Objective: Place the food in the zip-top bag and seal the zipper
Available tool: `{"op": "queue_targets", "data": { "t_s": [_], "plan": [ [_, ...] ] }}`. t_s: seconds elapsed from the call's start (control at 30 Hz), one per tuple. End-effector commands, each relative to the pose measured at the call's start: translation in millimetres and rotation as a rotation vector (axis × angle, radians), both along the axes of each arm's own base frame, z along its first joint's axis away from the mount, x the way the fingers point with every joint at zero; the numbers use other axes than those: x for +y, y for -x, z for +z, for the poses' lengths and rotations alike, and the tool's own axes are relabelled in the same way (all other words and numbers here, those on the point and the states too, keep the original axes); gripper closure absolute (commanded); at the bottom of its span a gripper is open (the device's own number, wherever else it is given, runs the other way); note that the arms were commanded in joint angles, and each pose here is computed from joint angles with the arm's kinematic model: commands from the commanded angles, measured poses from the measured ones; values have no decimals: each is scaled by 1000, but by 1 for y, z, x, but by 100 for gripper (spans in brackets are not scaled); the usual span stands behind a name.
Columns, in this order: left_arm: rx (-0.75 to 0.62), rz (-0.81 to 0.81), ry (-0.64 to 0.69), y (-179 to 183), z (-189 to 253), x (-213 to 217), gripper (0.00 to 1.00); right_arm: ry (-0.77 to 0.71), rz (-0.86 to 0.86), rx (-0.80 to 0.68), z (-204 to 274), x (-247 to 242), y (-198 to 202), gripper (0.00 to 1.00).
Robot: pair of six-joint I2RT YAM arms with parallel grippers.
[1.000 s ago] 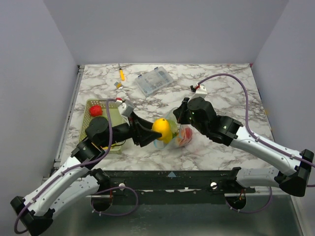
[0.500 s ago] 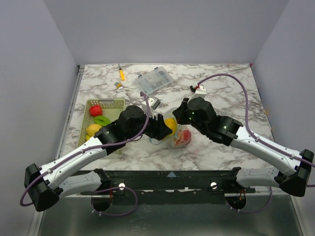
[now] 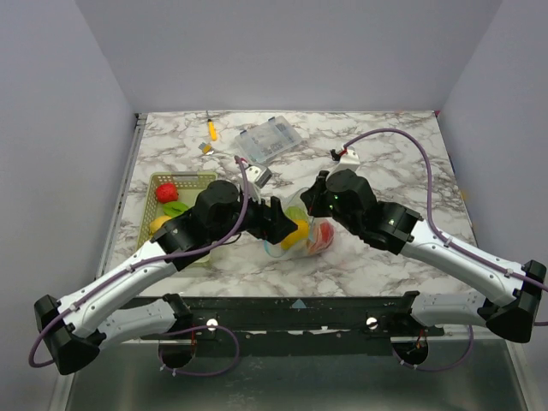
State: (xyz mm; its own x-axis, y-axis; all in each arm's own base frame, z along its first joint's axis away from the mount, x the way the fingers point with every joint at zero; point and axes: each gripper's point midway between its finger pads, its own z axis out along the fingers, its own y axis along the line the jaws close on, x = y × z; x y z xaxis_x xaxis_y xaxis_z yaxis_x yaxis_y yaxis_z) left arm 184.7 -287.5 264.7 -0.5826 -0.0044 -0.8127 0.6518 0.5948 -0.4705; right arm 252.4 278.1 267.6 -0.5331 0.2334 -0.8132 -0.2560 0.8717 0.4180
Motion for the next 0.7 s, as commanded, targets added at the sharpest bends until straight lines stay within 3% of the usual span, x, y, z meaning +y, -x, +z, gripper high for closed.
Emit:
{"op": "queue_targets", "data": {
  "t_s": [0.0, 0.3, 0.53, 0.67],
  "plan": [
    [-57, 3, 22, 4, 22, 22, 24, -61, -7, -34, 16, 0, -2, 99],
    [-91, 275, -28, -29, 15, 102, 23, -58, -6, -34, 14, -1, -1, 99],
    [23, 926, -166, -73, -23, 211, 9, -59, -9, -35, 15, -3, 0, 99],
    [148, 1104, -190, -81, -49, 241, 2, -56, -9, -34, 14, -4, 0, 99]
  ]
}}
